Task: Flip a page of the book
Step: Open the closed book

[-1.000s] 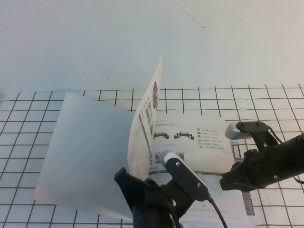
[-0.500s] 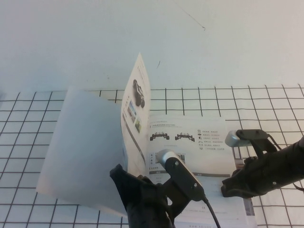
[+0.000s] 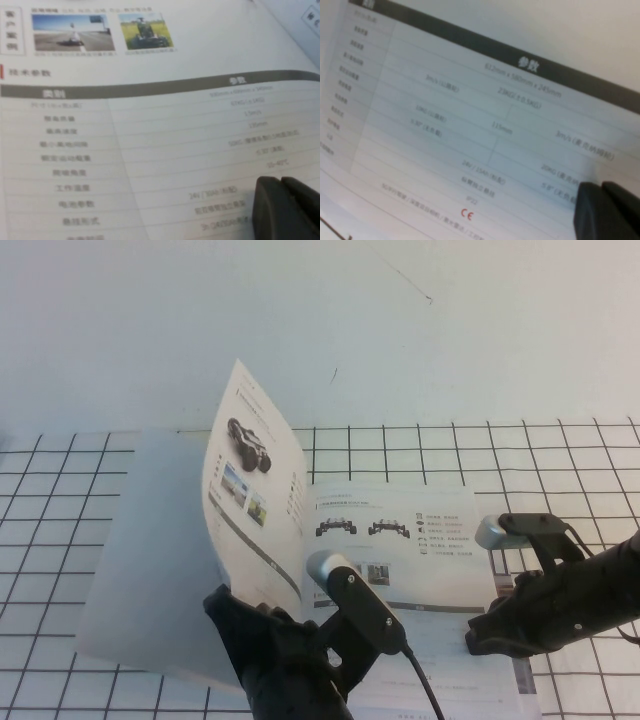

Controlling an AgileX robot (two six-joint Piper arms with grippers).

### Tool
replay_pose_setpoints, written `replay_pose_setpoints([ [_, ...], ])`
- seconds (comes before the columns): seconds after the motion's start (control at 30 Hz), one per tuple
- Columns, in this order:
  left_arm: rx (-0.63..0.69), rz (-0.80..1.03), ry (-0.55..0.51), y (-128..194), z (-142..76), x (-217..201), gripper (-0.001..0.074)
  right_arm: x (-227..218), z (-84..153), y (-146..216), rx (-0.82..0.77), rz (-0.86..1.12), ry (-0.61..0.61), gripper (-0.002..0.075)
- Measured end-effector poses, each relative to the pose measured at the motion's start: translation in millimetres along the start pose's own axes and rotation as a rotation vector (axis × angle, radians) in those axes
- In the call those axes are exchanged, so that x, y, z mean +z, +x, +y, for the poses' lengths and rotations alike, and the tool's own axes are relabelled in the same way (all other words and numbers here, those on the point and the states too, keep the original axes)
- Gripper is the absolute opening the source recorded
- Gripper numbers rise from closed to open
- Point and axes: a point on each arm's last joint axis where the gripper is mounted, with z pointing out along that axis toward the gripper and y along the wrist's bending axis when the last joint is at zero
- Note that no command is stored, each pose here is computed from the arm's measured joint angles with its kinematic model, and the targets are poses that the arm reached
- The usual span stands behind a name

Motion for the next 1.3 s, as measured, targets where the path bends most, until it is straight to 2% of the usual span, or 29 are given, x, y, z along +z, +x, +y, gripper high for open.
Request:
replay_pose_setpoints([
  [0.17,0.028,0.020,-0.035,1,6,4,-0.0002,0,0,0,0.000,0.000,0.000,0.0003],
  [0.3,0.025,0.044,-0.006,-2,20,16,-0.0002,0,0,0,0.000,0.001,-0.002,0.0003],
  [0.47,-0.069,0.065,0.120,-7,54,36,-0.0002,0,0,0,0.001,0.000,-0.002,0.0003],
  [0.63,-0.184,0.177,0.247,5,86,67,-0.0002,0,0,0,0.000,0.000,-0.004,0.0003],
  [0.77,-0.278,0.289,0.341,23,105,92,-0.0002,0,0,0,-0.002,0.000,-0.004,0.0003],
  [0.93,-0.393,0.341,0.436,38,124,111,-0.0002,0,0,0,-0.001,0.000,-0.005,0.0003],
  [1.1,-0.448,0.375,0.506,48,129,121,-0.0002,0,1,0,-0.003,-0.001,-0.006,0.0003],
  [1.3,-0.402,0.453,0.574,65,106,138,-0.0002,0,1,0,-0.008,-0.004,-0.008,0.0003],
])
